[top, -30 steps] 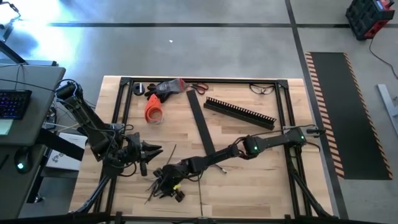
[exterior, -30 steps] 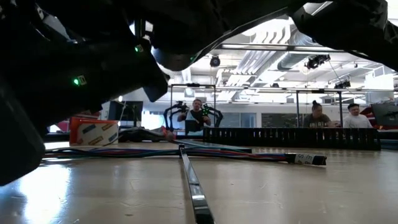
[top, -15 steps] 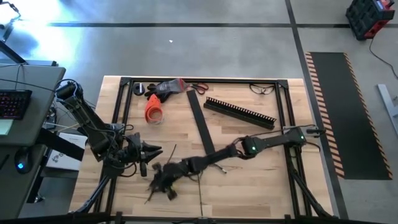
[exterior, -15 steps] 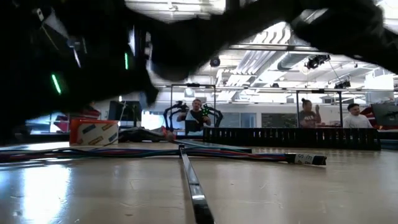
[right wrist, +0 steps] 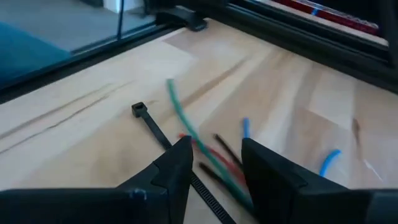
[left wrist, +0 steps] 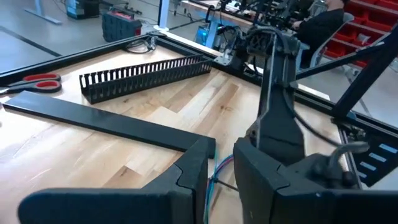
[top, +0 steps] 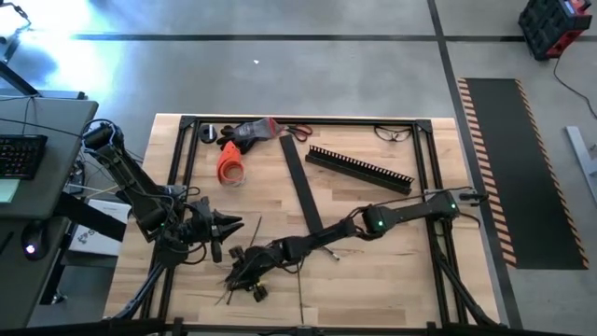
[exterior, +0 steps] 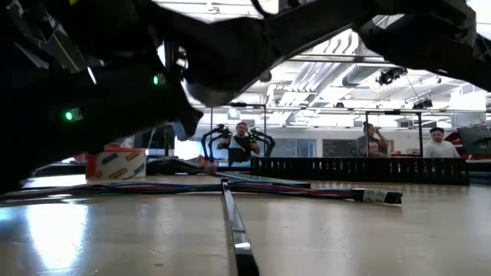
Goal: Ziptie cables
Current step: Wrap the black zip tie on the cables
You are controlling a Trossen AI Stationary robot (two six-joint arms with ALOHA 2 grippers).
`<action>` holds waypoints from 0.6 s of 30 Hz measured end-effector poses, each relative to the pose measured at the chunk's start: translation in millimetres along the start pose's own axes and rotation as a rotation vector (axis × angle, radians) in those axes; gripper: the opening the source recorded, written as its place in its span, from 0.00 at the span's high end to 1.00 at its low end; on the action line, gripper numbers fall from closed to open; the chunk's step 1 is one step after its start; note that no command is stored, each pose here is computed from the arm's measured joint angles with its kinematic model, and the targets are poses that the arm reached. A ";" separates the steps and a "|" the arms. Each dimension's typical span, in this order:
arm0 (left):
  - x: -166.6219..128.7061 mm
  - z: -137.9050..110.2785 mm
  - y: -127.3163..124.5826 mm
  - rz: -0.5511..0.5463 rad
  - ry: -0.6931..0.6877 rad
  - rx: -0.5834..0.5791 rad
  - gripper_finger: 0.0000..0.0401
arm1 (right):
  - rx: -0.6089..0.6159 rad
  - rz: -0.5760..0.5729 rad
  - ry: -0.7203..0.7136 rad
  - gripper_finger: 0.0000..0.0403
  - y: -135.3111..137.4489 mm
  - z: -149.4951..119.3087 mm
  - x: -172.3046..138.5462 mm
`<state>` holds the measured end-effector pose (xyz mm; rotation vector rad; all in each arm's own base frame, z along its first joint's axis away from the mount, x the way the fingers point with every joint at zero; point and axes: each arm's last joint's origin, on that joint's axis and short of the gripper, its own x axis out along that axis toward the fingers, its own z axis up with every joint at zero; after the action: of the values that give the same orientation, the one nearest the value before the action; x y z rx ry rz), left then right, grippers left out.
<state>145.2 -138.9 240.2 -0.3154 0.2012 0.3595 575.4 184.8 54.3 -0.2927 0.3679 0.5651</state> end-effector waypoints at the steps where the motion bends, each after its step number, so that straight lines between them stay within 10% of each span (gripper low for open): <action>1: 0.0 -0.2 -0.2 -0.006 0.007 0.000 0.86 | -0.023 -0.001 0.012 0.68 3.3 0.9 0.3; 18: -2.7 -8.9 -4.1 -0.041 0.052 0.044 0.86 | -0.200 -0.065 0.251 0.68 19.5 26.3 -17.1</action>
<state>143.1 -146.4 233.7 -0.2853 0.2532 0.3059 557.8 202.2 81.6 -0.5698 0.5435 0.5027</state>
